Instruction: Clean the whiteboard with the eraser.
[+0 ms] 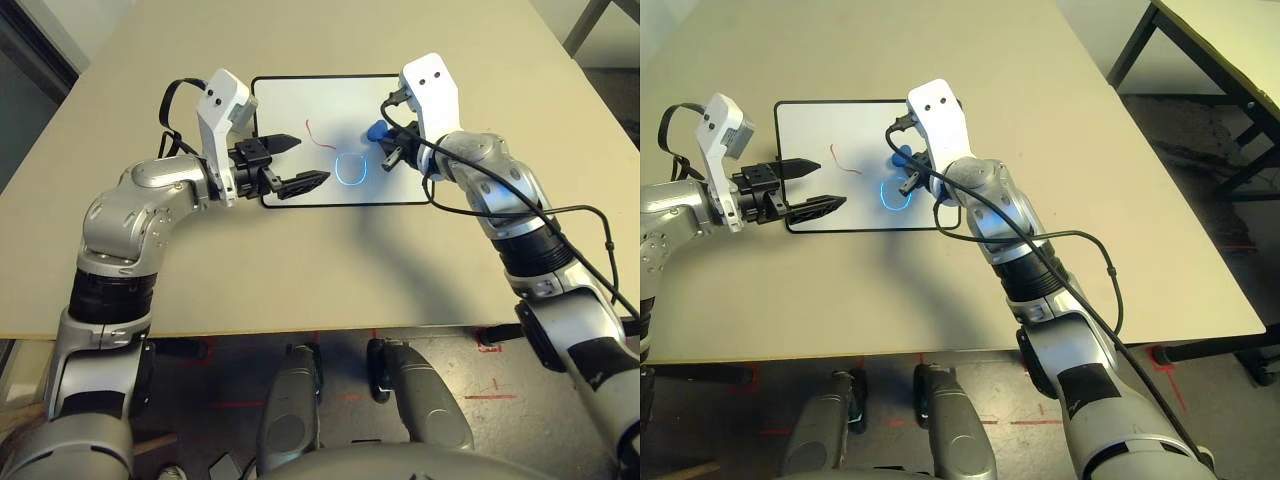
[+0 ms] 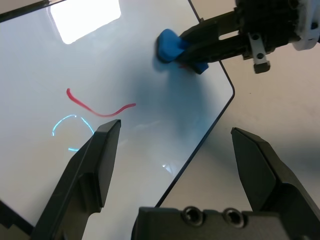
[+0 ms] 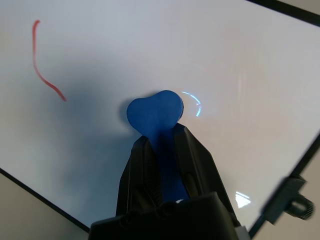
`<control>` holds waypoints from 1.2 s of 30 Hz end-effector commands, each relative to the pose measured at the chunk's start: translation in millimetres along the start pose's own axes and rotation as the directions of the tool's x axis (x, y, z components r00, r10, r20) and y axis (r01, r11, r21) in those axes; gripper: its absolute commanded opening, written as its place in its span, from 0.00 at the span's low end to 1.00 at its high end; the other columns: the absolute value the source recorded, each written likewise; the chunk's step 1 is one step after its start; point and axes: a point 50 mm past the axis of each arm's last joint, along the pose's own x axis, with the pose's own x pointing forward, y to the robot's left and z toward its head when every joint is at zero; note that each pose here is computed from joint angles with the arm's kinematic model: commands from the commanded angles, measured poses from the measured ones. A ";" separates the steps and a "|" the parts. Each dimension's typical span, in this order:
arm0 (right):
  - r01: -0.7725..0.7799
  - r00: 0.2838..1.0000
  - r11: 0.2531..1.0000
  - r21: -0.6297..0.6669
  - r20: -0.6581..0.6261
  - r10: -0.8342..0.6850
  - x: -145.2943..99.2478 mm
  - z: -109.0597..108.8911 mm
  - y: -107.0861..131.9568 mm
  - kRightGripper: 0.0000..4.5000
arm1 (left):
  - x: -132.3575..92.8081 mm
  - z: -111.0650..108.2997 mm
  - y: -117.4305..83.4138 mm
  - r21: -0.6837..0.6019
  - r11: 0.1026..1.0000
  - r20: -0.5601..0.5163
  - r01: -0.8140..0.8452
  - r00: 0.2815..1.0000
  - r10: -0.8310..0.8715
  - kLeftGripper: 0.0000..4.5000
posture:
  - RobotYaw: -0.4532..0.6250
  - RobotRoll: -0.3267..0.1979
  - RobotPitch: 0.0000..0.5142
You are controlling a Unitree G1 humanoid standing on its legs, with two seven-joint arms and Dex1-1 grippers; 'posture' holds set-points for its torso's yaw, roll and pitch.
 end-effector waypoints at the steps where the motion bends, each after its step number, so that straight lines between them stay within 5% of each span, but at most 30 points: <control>1: 0.004 0.988 0.999 0.048 -0.153 0.004 1.7 -37.9 8.1 0.11 | 2.7 -1.8 -3.2 0.003 1.000 -0.007 0.022 1.000 -0.022 1.00 | 0.40 0.62 0.48; 11: -0.083 0.969 0.995 0.056 -0.230 0.093 1.3 -66.8 34.6 0.11 | 1.0 -0.8 -2.6 0.001 1.000 -0.007 0.018 1.000 -0.018 1.00 | 0.41 0.62 0.49; 23: -0.034 0.962 0.999 0.042 -0.270 0.044 -3.8 -77.2 15.2 0.11 | 2.1 -3.2 -4.1 -0.008 1.000 -0.008 0.024 1.000 -0.024 1.00 | 0.40 0.62 0.49; 28: 0.020 0.974 0.999 0.047 -0.226 -0.009 -2.2 -67.6 2.4 0.11 | 4.3 -3.5 -4.9 -0.010 0.999 -0.004 0.031 1.000 -0.031 1.00 | 0.40 0.62 0.50; 36: 0.083 0.996 0.992 0.100 0.004 -0.084 8.1 -21.9 -10.6 0.11 | 5.8 -3.5 -4.3 -0.013 0.999 -0.003 0.037 0.999 -0.037 1.00 | 0.40 0.62 0.51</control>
